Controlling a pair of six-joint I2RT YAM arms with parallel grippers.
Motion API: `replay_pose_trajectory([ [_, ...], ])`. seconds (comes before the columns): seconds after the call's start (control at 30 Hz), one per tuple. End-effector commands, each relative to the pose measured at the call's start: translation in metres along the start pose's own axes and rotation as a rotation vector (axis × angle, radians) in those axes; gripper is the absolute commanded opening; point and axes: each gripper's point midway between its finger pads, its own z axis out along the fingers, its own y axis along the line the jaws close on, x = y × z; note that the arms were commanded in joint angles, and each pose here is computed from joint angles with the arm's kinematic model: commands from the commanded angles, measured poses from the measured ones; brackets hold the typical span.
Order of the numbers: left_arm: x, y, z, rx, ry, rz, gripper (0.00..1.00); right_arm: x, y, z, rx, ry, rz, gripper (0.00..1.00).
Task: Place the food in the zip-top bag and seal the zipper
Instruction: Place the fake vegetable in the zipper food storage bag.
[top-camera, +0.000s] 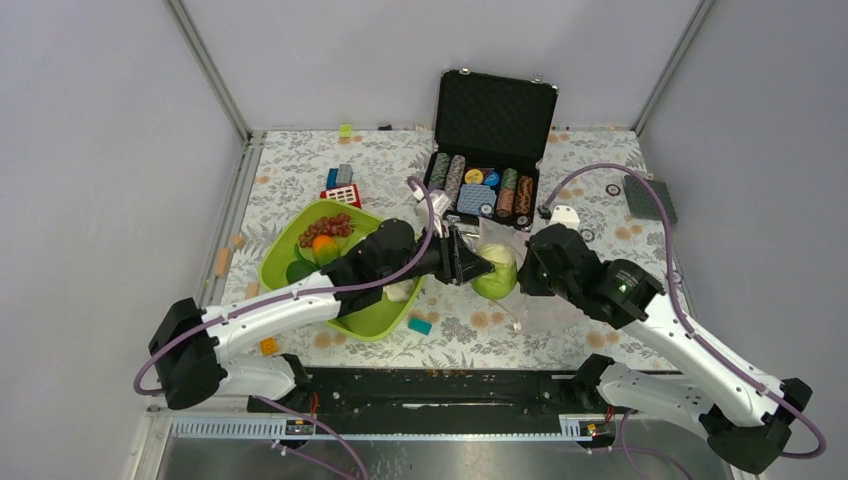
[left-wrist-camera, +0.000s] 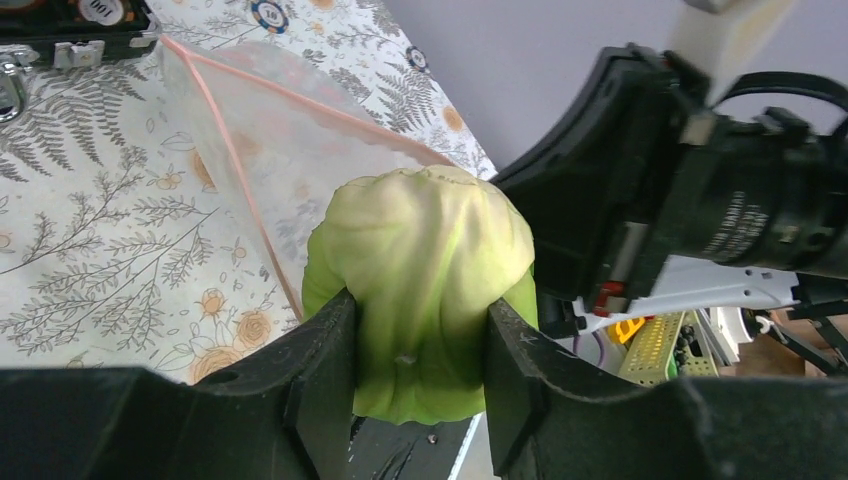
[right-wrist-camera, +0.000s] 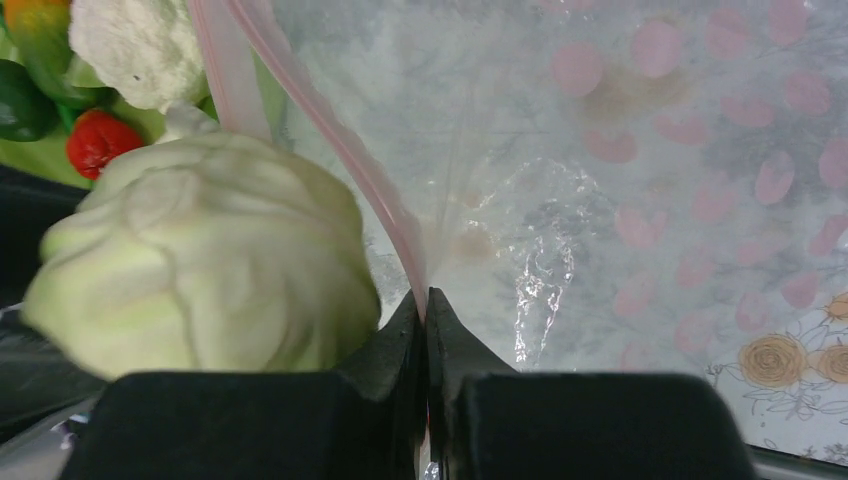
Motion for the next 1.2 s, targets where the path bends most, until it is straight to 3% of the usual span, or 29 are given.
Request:
replay_pose_trajectory([
  [0.0, -0.029, -0.015, 0.001, 0.014, -0.119, 0.038, 0.00, -0.013, 0.010, -0.014, -0.077, -0.050, 0.067, 0.00],
  [0.37, -0.020, 0.024, 0.000, -0.285, -0.101, 0.138, 0.00, -0.017, 0.033, -0.036, -0.222, -0.035, 0.072, 0.00],
  [0.63, 0.001, -0.009, 0.010, -0.110, 0.029, 0.146, 0.03, -0.025, 0.051, -0.039, -0.333, -0.086, 0.130, 0.00],
  [0.67, 0.002, -0.012, 0.010, -0.103, 0.037, 0.152, 0.11, -0.027, 0.052, -0.040, -0.338, -0.098, 0.143, 0.00],
  [0.7, 0.001, -0.014, 0.009, -0.097, 0.042, 0.153, 0.26, -0.028, 0.051, -0.040, -0.339, -0.108, 0.161, 0.00],
  [0.8, 0.000, -0.032, 0.003, -0.033, 0.063, 0.160, 0.90, -0.027, 0.044, -0.037, -0.316, -0.125, 0.190, 0.00],
  [0.83, -0.001, -0.038, -0.001, -0.008, 0.061, 0.163, 0.98, -0.026, 0.042, -0.036, -0.307, -0.131, 0.199, 0.00],
  [1.17, -0.020, -0.075, -0.054, 0.123, -0.026, 0.202, 0.99, -0.033, 0.005, -0.045, -0.163, -0.196, 0.229, 0.00],
])
